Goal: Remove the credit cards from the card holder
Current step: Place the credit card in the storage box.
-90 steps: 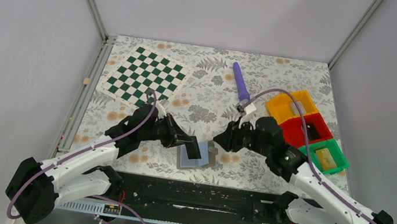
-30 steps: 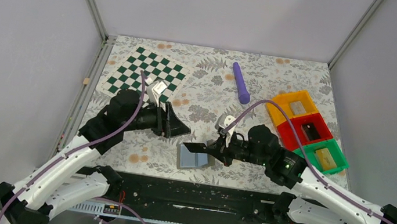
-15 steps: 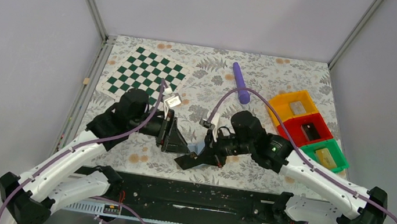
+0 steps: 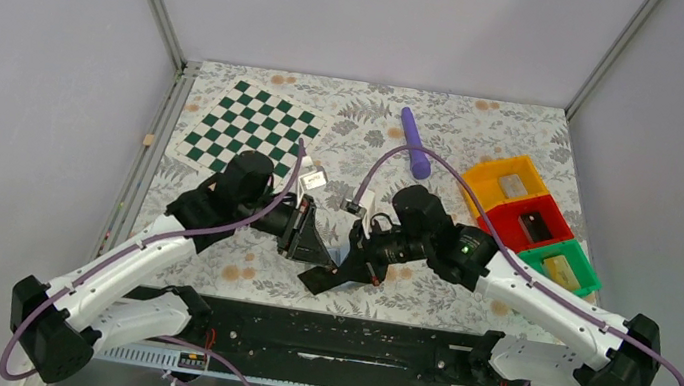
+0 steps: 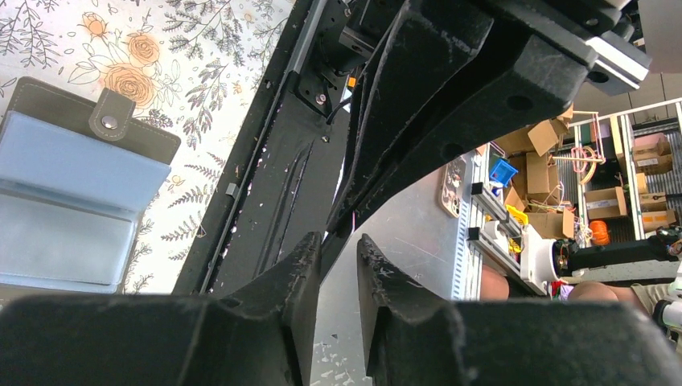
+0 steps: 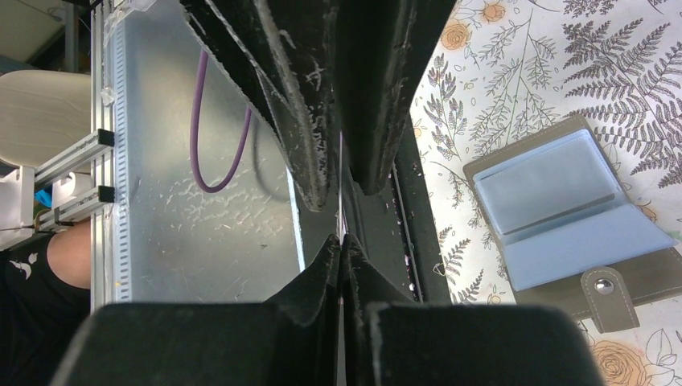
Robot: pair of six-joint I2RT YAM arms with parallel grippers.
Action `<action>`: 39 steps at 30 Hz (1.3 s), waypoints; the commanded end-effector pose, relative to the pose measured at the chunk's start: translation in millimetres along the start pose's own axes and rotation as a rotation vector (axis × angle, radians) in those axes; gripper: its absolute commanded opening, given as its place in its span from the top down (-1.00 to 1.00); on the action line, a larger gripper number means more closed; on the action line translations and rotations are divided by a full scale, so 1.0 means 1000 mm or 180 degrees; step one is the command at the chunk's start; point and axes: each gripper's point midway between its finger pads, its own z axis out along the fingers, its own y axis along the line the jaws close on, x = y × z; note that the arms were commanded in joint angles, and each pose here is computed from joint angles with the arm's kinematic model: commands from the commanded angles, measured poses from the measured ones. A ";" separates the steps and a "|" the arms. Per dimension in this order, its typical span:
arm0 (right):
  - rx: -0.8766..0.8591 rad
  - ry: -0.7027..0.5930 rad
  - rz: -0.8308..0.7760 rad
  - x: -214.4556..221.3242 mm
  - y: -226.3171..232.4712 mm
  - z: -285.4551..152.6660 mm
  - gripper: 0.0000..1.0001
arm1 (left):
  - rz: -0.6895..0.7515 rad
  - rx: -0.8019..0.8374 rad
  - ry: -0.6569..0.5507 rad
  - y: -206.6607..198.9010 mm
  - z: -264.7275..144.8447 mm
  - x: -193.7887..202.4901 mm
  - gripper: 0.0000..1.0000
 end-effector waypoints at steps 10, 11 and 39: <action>0.0115 -0.0270 0.0088 -0.030 -0.004 -0.007 0.69 | 0.0216 -0.0085 -0.0491 -0.004 -0.002 -0.031 1.00; 0.0187 -0.0350 0.0105 -0.035 -0.007 -0.010 0.53 | 0.0180 -0.0111 -0.0579 -0.003 -0.003 -0.035 1.00; 0.0757 -0.3287 0.1473 -0.092 -0.087 -0.062 -0.22 | -0.2595 -0.0150 -0.3978 0.110 -0.084 -0.111 1.00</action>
